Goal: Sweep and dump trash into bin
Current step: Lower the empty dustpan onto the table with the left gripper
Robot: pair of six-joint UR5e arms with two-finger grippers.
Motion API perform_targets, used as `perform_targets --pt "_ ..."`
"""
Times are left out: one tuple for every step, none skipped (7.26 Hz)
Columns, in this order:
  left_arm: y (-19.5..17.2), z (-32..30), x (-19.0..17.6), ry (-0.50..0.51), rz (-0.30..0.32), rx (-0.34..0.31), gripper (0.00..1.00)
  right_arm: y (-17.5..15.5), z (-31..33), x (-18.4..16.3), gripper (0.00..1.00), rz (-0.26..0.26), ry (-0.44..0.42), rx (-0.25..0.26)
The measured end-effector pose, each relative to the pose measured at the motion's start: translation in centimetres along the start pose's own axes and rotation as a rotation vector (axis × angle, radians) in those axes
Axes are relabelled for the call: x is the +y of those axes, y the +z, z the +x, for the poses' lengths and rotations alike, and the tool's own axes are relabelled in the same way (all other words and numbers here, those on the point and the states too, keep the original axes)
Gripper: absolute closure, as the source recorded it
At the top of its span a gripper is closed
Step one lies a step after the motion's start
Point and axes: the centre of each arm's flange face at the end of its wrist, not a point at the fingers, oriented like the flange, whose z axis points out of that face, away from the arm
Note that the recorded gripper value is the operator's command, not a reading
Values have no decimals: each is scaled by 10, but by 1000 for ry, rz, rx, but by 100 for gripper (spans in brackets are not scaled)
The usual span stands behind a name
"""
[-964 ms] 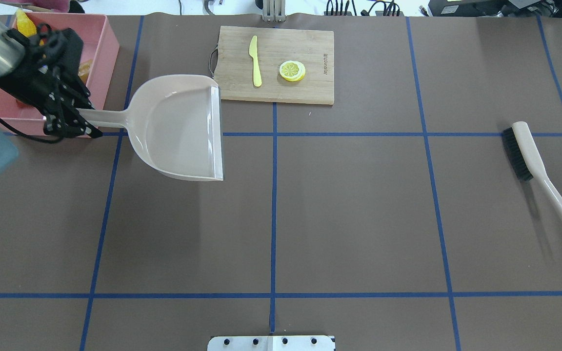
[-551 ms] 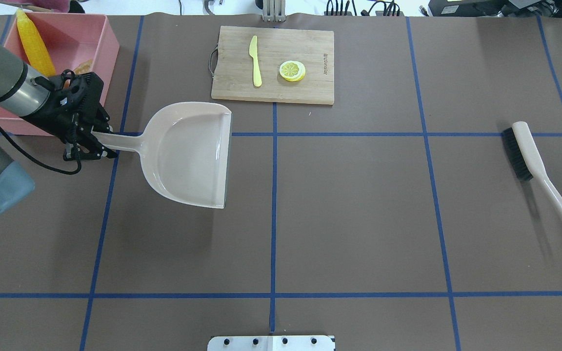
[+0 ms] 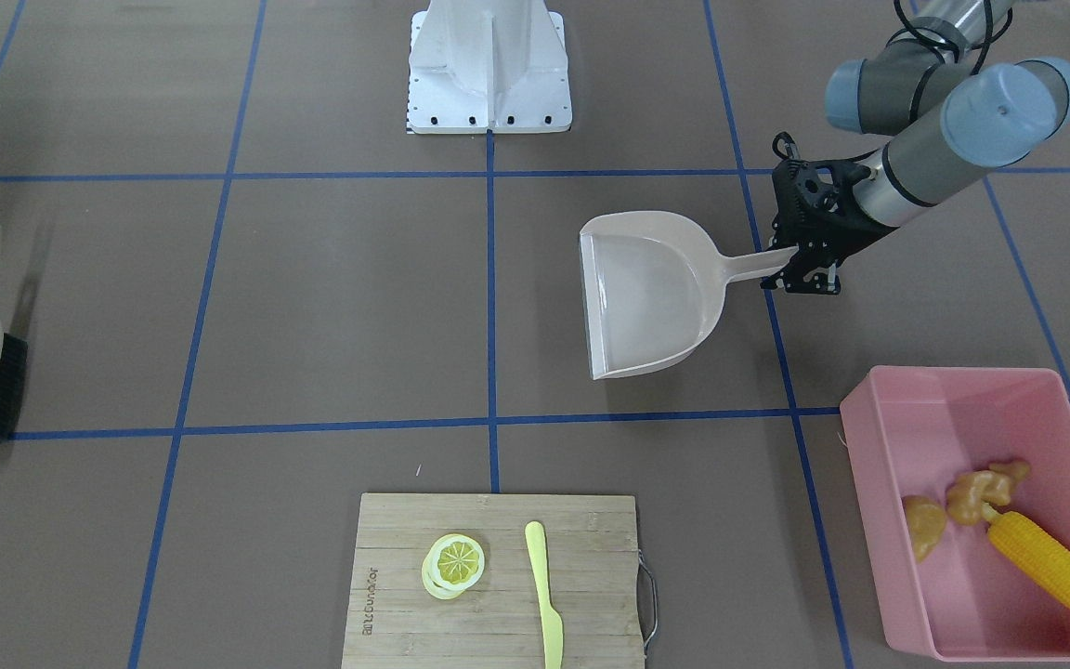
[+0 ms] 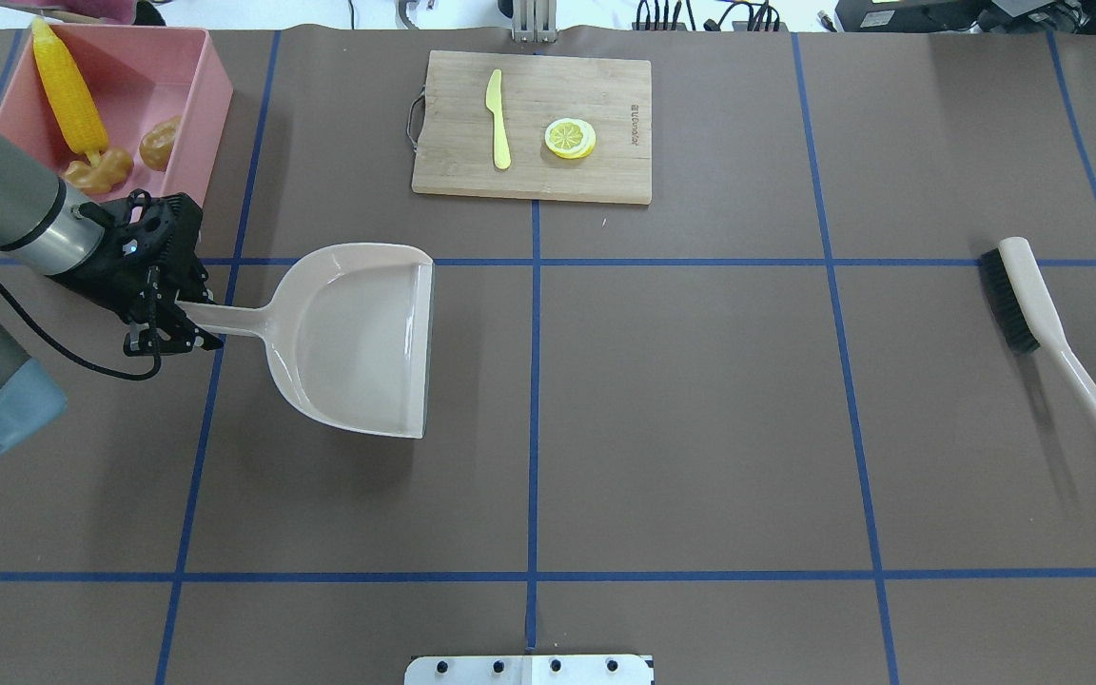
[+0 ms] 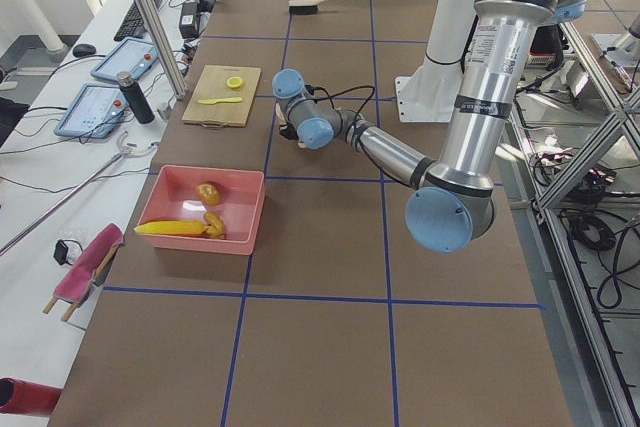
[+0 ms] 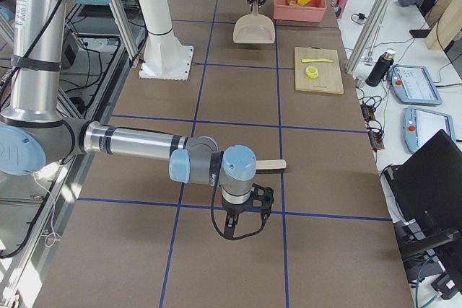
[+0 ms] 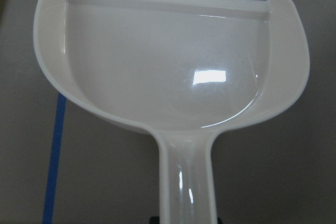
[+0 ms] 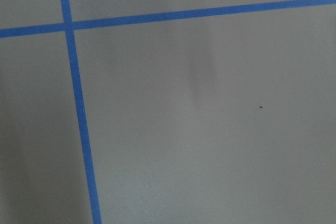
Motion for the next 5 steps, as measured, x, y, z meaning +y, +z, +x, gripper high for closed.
perform_targets --pt "6 -1 5 -10 -10 9 100 -3 -3 -3 0 23 -19 -7" --pt "11 -2 10 -16 -18 14 100 -7 -8 -6 0 51 -41 -28" --pt "15 -4 14 -22 -24 18 100 -9 -14 -7 0 67 -57 -72" --pt "19 -5 18 -29 -32 22 38 -11 -19 -3 0 67 -63 -116" --pt "22 -7 22 -35 -39 23 3 -11 -21 4 0 64 -69 -130"
